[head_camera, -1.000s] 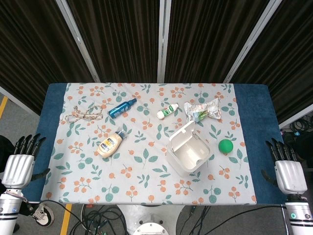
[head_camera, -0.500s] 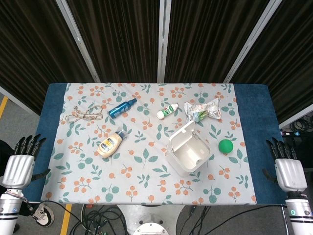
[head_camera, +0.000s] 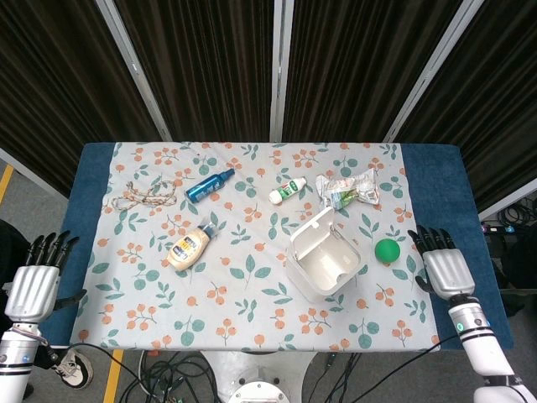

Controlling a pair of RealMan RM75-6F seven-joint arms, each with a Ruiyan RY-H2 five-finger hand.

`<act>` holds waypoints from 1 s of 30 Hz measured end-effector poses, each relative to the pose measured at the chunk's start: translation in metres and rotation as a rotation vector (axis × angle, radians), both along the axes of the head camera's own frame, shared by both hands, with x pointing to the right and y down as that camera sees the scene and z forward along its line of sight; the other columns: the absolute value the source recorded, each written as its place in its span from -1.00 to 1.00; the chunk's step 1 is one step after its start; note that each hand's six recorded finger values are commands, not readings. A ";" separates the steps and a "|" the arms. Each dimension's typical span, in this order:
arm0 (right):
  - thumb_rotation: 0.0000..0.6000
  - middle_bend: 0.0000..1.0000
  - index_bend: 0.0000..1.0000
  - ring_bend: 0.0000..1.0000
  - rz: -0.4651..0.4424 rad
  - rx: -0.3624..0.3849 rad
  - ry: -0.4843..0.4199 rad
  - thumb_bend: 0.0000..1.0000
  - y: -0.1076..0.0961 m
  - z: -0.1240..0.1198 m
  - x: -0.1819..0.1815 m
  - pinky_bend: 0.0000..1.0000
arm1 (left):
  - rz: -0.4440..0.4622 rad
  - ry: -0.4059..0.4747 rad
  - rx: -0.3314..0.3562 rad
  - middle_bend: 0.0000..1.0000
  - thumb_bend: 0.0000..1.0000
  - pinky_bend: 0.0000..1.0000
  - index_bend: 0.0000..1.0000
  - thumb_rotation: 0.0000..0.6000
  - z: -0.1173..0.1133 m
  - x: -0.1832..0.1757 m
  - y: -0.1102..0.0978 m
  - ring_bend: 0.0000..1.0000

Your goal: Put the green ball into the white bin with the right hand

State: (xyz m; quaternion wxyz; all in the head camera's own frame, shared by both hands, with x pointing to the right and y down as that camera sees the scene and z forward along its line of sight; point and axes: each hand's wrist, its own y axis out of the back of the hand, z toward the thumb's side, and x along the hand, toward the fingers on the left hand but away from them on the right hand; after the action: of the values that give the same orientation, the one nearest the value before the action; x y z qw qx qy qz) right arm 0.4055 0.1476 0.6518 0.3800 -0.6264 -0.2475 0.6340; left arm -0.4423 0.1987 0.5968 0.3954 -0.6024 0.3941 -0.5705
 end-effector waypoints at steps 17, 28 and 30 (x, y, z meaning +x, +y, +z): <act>1.00 -0.98 -1.00 -1.00 -0.048 -0.067 -0.017 -0.62 -0.014 0.049 -0.037 -0.49 | -0.004 -0.003 -0.005 -0.89 -1.00 -0.90 -0.78 1.00 0.002 -0.003 0.001 -1.00; 1.00 -0.58 -1.00 -0.51 -0.058 -0.070 -0.019 -0.49 -0.013 0.055 -0.045 -0.08 | -0.019 0.000 -0.019 -0.91 -1.00 -0.90 -0.78 1.00 0.007 -0.008 0.001 -1.00; 1.00 -0.55 -0.98 -0.50 -0.058 -0.077 -0.017 -0.48 -0.012 0.055 -0.045 -0.08 | -0.020 0.002 -0.015 -0.96 -1.00 -0.90 -0.77 1.00 0.008 -0.008 0.001 -1.00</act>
State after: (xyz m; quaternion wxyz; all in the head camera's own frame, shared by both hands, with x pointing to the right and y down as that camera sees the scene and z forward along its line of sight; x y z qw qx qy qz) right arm 0.3604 0.1358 0.7073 0.3718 -0.6526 -0.2081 0.6265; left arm -0.4500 0.1995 0.6049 0.3849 -0.6020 0.3960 -0.5767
